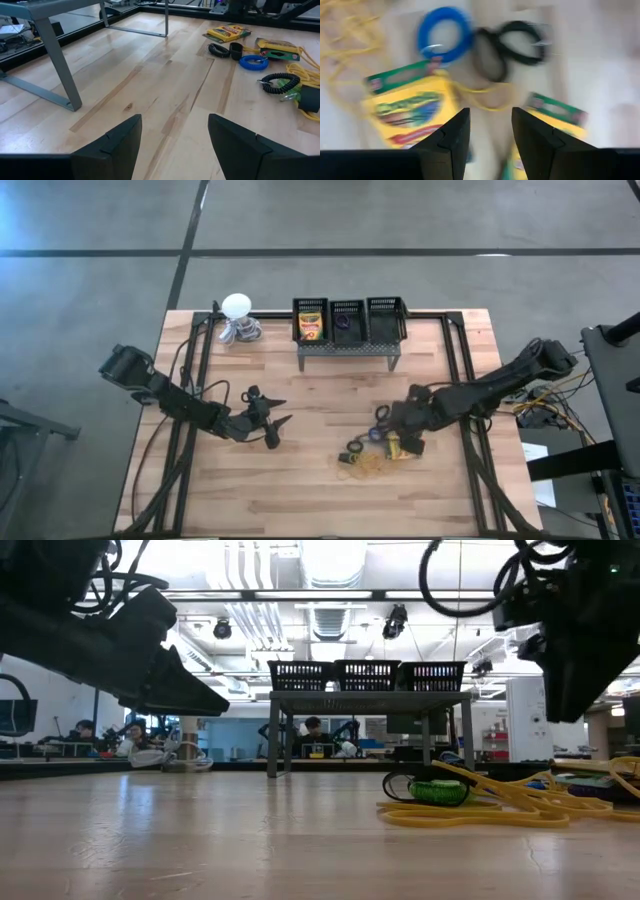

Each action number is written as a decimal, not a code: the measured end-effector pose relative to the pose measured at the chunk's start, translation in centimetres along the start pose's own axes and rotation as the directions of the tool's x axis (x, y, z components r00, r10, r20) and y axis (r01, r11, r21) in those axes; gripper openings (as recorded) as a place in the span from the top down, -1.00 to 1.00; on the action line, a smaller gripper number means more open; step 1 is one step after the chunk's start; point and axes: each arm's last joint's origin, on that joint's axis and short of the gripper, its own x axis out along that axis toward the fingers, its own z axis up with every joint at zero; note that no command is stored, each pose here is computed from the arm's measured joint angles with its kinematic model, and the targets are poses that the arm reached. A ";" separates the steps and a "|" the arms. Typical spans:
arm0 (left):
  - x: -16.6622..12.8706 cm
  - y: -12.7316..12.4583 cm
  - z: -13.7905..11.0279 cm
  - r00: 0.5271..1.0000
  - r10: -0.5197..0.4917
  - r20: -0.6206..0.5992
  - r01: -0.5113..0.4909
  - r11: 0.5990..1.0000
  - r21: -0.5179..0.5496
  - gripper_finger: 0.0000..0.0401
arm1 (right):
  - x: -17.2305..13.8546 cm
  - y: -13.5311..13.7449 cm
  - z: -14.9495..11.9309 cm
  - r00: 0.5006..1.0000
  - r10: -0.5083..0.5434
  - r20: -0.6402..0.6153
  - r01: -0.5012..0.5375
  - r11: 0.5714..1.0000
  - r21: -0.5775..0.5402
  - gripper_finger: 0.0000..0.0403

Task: Pick & Place Office Desk Supplies
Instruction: Put the yellow crayon box into the left black bin on the shelf

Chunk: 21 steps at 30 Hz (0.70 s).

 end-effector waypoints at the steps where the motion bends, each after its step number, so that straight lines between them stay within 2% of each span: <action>1: 0.0 0.0 0.0 1.000 0.000 0.000 0.000 1.000 0.000 -0.18 | -0.2 -0.5 -0.4 1.000 -0.014 0.001 0.014 1.000 0.023 0.29; 6: 0.0 0.0 0.0 1.000 0.000 -0.001 0.000 1.000 -0.001 -0.18 | -0.1 -2.7 -2.3 1.000 0.013 0.023 -0.017 0.986 0.165 0.26; 9: 0.0 0.0 -0.1 1.000 -0.001 -0.002 0.001 1.000 -0.001 -0.18 | 0.9 -3.1 -3.3 0.992 0.108 0.070 -0.120 0.973 0.198 0.16; 12: 0.0 0.0 -0.1 1.000 -0.003 -0.002 0.003 1.000 -0.001 -0.18 | 2.2 -3.1 -3.8 0.949 0.270 0.161 -0.299 0.935 0.194 0.00; 16: 0.0 0.0 0.0 1.000 -0.004 0.000 0.004 1.000 -0.003 -0.18 | 3.7 -3.1 -4.2 0.852 0.463 0.244 -0.505 0.850 0.148 -0.22; 18: 0.1 -0.2 0.2 1.000 -0.006 0.006 0.006 1.000 -0.006 -0.18 | 4.4 -3.3 -4.4 0.820 0.511 0.258 -0.552 0.824 0.125 -0.31; 21: 0.4 -0.4 0.9 1.000 -0.002 0.021 0.002 1.000 -0.013 -0.18 | 5.3 -4.0 -4.9 0.823 0.523 0.223 -0.555 0.824 0.114 -0.41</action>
